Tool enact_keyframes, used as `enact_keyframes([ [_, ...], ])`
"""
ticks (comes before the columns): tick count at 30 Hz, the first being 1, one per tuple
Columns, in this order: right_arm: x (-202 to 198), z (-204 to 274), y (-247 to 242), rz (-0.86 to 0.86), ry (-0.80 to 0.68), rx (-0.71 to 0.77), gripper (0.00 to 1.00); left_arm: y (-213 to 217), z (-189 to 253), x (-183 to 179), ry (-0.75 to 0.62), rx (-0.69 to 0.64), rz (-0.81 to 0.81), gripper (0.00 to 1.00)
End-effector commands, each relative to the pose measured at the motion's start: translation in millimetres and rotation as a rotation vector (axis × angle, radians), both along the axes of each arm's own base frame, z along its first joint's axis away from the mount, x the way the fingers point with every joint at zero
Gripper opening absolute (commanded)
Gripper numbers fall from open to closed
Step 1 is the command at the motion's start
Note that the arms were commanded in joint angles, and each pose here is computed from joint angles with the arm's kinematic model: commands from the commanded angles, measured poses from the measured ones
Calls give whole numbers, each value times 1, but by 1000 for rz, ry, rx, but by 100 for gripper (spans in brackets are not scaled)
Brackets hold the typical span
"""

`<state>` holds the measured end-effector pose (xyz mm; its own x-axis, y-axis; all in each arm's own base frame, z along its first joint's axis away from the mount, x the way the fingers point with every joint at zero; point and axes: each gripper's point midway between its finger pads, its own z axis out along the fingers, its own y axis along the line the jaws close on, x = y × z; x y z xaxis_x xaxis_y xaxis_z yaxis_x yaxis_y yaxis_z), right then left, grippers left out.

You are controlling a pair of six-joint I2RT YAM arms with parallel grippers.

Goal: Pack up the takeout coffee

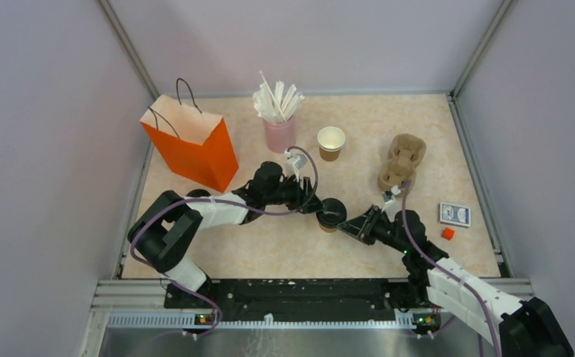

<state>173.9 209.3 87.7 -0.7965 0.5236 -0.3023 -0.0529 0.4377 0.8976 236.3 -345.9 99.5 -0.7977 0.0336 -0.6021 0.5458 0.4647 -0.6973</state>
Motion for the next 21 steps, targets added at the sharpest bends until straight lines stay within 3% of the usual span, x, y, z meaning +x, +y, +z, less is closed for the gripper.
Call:
enact_keyframes([
  [1,-20,-91,-40,-121,190,-218,17,12,-44,-16,80,125,-1,59],
  [9,-25,-106,-54,-179,207,-251,15,12,-52,-17,93,138,-2,58],
  [12,-14,-85,-49,-169,125,-240,17,11,-50,-18,95,129,-7,58],
  [15,4,-33,-41,-152,-21,-221,22,8,-37,-21,107,99,-7,58],
  [17,16,6,-41,-165,-117,-224,30,6,-25,-22,116,73,6,58],
  [20,25,43,-39,-166,-193,-229,55,5,-7,-25,137,37,45,60],
  [21,27,51,-35,-147,-213,-218,60,4,-2,-27,136,26,53,62],
])
